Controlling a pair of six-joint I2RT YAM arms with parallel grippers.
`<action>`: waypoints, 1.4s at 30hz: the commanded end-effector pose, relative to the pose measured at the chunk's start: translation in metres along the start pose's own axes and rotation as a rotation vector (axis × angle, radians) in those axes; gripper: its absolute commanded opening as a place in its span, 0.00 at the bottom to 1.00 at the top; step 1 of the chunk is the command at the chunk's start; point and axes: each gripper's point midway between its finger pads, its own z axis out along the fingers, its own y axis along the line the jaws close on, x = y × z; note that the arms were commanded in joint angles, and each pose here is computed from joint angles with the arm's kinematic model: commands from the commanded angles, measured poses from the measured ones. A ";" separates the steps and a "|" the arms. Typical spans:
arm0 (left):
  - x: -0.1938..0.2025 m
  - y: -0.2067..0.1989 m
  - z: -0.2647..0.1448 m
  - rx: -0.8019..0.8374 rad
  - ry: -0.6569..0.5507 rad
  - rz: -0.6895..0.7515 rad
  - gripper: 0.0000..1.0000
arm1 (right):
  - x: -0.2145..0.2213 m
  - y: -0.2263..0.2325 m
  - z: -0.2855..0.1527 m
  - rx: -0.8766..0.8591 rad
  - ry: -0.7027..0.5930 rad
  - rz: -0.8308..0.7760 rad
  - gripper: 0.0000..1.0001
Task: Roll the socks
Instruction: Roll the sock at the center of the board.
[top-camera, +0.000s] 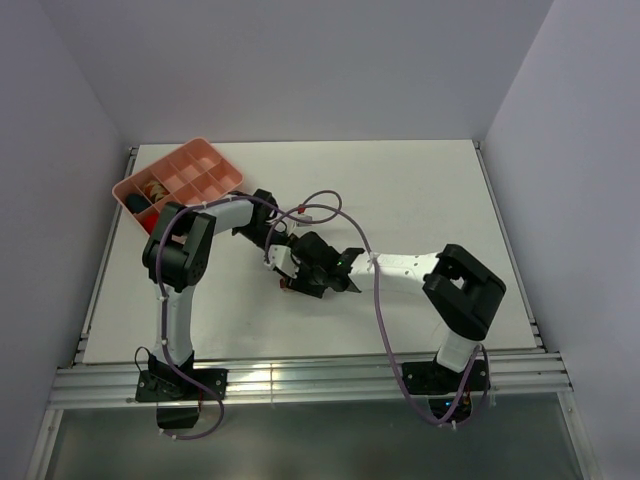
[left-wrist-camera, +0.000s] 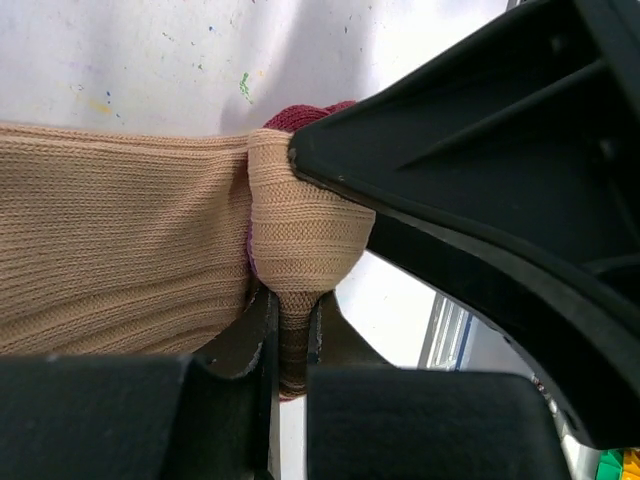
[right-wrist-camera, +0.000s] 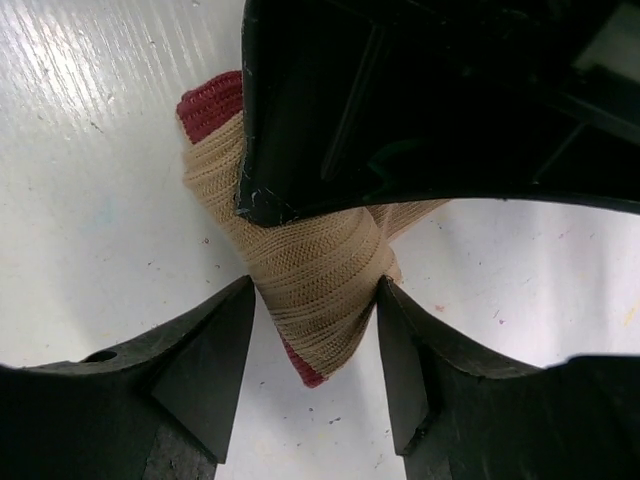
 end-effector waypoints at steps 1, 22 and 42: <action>0.046 0.041 0.007 -0.137 0.164 -0.045 0.00 | -0.005 -0.004 0.004 0.016 0.023 -0.037 0.59; -0.032 0.061 -0.075 -0.565 -0.186 0.039 0.42 | 0.023 0.022 0.031 -0.122 0.229 -0.067 0.00; -0.065 -0.066 -0.333 -1.302 -1.245 0.035 0.60 | 0.032 0.040 0.037 -0.263 0.365 -0.059 0.00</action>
